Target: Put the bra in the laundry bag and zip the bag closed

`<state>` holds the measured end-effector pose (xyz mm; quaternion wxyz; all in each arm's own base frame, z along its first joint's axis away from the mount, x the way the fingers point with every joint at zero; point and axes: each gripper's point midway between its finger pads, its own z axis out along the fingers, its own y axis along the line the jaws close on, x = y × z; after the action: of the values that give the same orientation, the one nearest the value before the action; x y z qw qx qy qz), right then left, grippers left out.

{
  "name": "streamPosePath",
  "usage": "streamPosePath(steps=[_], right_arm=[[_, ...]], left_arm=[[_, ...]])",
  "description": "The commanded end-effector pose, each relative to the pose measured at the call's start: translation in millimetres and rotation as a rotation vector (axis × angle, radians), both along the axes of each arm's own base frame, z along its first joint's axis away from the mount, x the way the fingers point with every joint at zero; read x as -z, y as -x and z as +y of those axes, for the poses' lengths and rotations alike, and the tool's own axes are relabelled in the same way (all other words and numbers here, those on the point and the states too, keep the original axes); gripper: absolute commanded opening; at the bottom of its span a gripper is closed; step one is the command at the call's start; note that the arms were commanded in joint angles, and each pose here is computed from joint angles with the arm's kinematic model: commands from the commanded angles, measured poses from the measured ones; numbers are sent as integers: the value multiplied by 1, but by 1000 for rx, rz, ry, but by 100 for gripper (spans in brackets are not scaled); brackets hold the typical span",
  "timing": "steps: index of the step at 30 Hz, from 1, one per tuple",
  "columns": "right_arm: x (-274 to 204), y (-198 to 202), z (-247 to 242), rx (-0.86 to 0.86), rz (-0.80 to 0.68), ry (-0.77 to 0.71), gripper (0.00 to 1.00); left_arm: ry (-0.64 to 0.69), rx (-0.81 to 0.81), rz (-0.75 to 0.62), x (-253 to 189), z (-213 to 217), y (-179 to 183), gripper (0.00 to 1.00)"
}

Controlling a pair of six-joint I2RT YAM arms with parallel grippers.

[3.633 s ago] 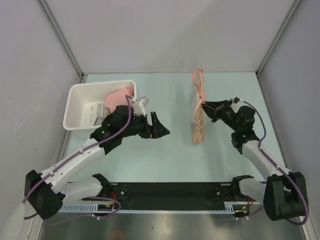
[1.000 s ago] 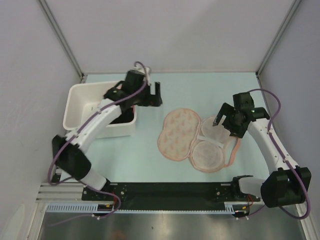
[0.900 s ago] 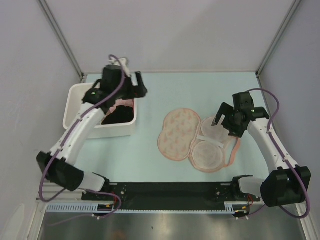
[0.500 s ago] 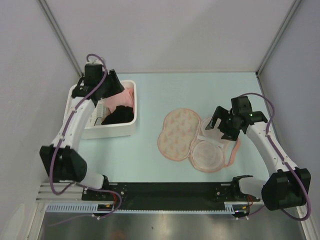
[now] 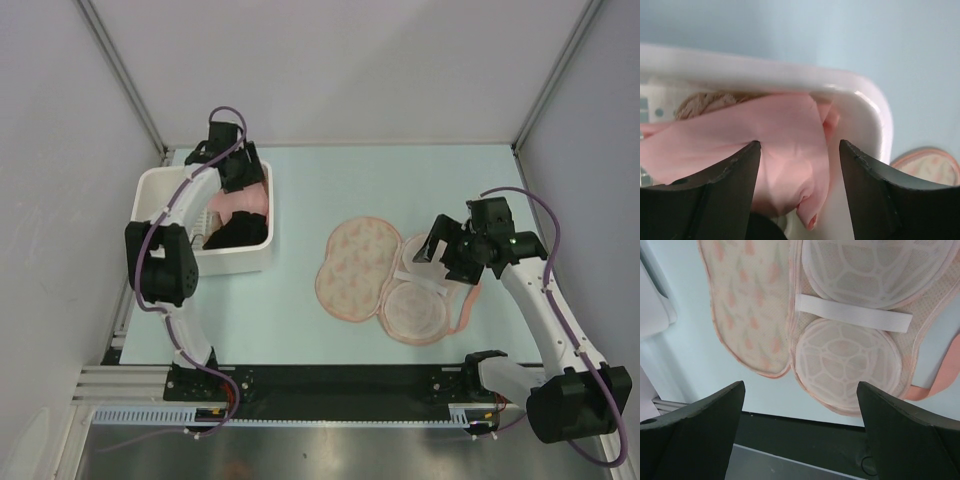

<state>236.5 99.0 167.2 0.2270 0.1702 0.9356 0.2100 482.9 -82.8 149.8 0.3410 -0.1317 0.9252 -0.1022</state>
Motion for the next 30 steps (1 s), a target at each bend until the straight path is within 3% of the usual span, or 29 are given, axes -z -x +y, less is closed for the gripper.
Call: streamPosePath(steps=[1,6,10,13,14,16,18,19,20,24,30], right_arm=[[-4,5,-1,-33,-14,2,100],[-7,3,-3,-37,-21,6,100],[-7,4,-3,-38,-18,3,100],[-8,4,-2,-42,-18,-3,100],[-8,3,-2,-42,-19,-4,100],[-10,3,-1,-45,-24,-12,100],[-12,3,0,-48,-29,-17,100],[-13,4,1,-51,-27,-17,100],[-15,4,1,-51,-33,-18,100],[-18,7,-2,-46,-49,-6,100],[-22,6,2,-56,-54,-20,100]], left_arm=[[-50,-20,-63,-15,-8,-27,68],[-108,-24,-17,-7,0,-27,57],[-150,6,24,-5,3,-23,55],[-163,29,63,8,3,-20,59],[-161,37,72,11,2,-20,69],[-178,38,103,19,4,-19,74],[-177,54,103,19,3,-20,64],[-178,52,88,14,3,-23,55],[-185,50,80,9,5,-23,40],[-240,8,-8,-36,18,-24,32],[-254,-101,-232,-157,46,6,12]])
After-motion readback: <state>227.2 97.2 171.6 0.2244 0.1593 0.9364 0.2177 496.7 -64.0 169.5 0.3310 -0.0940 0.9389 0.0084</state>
